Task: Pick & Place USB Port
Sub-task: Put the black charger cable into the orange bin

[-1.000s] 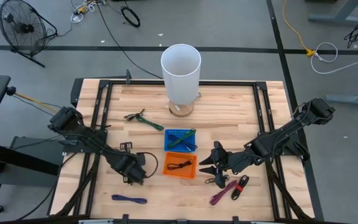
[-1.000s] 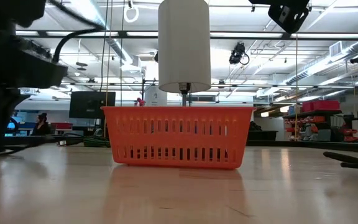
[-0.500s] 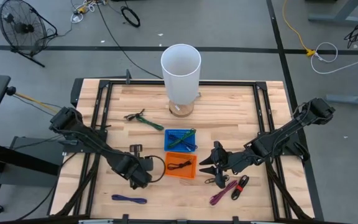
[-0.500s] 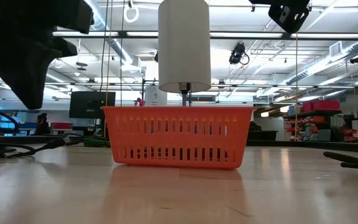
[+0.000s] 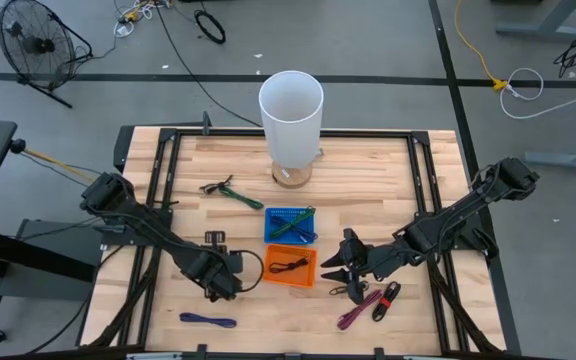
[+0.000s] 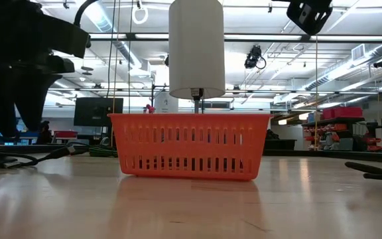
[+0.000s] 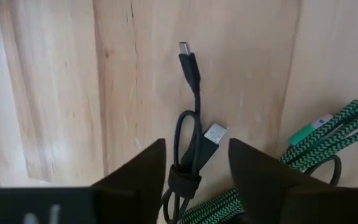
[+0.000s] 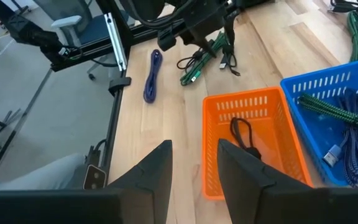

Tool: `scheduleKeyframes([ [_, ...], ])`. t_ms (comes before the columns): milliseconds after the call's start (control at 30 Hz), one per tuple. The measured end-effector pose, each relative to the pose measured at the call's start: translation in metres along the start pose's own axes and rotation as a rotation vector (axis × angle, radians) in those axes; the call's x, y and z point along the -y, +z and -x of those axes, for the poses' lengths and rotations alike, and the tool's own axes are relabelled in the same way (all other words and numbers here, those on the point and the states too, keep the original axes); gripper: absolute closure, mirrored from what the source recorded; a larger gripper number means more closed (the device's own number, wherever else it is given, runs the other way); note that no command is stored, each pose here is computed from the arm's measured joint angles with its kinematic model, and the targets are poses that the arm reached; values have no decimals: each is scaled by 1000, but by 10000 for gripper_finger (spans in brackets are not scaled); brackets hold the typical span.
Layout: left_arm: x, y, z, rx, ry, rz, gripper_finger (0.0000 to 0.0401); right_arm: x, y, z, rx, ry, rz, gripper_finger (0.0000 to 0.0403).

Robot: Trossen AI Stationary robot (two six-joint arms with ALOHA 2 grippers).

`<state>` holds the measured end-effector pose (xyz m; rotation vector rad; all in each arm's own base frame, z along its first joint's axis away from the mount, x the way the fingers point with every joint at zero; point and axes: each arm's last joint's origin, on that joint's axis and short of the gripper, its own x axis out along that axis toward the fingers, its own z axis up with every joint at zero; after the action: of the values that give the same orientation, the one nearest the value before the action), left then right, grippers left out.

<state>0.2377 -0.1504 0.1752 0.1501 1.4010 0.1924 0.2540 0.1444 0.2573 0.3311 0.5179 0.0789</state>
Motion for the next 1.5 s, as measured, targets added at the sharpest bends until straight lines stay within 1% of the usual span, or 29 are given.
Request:
scheduleKeyframes([
  [100,0,0,-1,4,1,0,194,0,0,0,-1,1,-2,277],
  [233,-3,-8,-10,-16,29,-4,180,-2,-1,1,-3,6,1,277],
  [333,-5,-15,-18,-44,46,8,180,-3,-2,1,-4,10,6,277],
  [433,-6,-19,-24,-42,49,38,183,-3,-2,1,-4,10,6,277],
  [567,-6,-23,-31,-19,28,54,188,-3,-2,1,1,6,6,277],
  [667,-6,-26,-35,-30,23,58,190,-3,-1,1,3,4,6,277],
  [733,-7,-26,-35,-35,22,66,203,-3,-1,1,3,4,6,277],
  [800,-6,-25,-35,-36,14,65,238,-3,-1,1,2,4,8,277],
  [833,-6,-25,-35,-37,8,61,263,-3,-1,1,3,4,10,277],
  [933,-4,-25,-35,-39,-10,46,364,-3,-1,1,3,4,10,277],
  [967,-4,-24,-35,-37,-14,47,381,-3,-1,1,3,4,10,277],
  [1100,-4,-23,-31,-11,-38,55,394,-3,-1,1,3,4,10,277],
  [1200,-4,-18,-23,-10,-13,52,396,-3,-1,1,3,4,13,277],
  [1400,-2,5,10,64,-4,66,398,-3,-1,1,3,3,26,277],
  [1500,2,22,32,161,-42,95,399,-3,-1,1,3,3,28,277],
])
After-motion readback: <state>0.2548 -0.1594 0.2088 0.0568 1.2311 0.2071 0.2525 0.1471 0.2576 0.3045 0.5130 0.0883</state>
